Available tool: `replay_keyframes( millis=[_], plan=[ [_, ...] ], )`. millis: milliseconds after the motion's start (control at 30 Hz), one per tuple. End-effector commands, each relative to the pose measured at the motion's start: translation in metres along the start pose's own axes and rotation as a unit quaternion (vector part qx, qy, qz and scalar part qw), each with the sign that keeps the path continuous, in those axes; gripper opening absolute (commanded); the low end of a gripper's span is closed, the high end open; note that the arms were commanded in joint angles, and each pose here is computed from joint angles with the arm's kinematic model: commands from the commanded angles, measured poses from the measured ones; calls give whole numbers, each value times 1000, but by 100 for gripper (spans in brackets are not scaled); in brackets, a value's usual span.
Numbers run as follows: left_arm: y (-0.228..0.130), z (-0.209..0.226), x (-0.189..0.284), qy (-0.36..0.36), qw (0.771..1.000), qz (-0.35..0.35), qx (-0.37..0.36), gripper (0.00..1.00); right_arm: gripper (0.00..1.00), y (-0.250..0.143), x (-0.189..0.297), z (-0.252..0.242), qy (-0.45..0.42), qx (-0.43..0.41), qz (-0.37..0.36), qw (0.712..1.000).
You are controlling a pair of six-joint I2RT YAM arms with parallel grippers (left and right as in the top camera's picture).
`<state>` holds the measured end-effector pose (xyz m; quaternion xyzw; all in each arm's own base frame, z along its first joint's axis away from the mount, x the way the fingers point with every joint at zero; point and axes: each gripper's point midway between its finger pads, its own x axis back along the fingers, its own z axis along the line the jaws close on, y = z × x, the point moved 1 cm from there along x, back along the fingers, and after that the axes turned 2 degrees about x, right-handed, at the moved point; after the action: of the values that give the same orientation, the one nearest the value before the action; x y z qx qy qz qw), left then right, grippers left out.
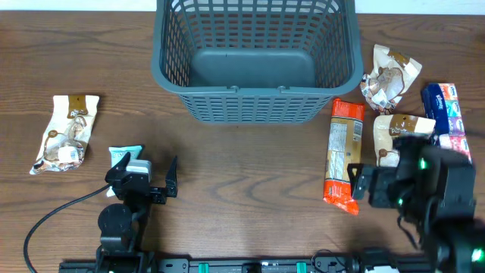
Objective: Pack container
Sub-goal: 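Move the right gripper over the spaghetti pack and grasp it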
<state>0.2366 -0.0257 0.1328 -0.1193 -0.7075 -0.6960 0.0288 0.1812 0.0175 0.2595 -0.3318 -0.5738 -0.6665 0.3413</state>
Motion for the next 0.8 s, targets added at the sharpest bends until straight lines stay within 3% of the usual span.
replay_keyframes(
  millis=[0,233,533,767],
  plan=[
    [-17,-3,-2,-8,1000,26,-5,99,99,7,3,-1,-10,-49,62,997],
    [-17,-3,-2,-8,1000,26,-5,99,99,13,-28,-8,-43,-46,153,986],
    [-17,-3,-2,-8,1000,26,-5,99,99,43,-85,-21,-87,-31,162,982],
    [-17,-3,-2,-8,1000,26,-5,99,99,46,-121,-22,-75,7,149,986]
  ],
)
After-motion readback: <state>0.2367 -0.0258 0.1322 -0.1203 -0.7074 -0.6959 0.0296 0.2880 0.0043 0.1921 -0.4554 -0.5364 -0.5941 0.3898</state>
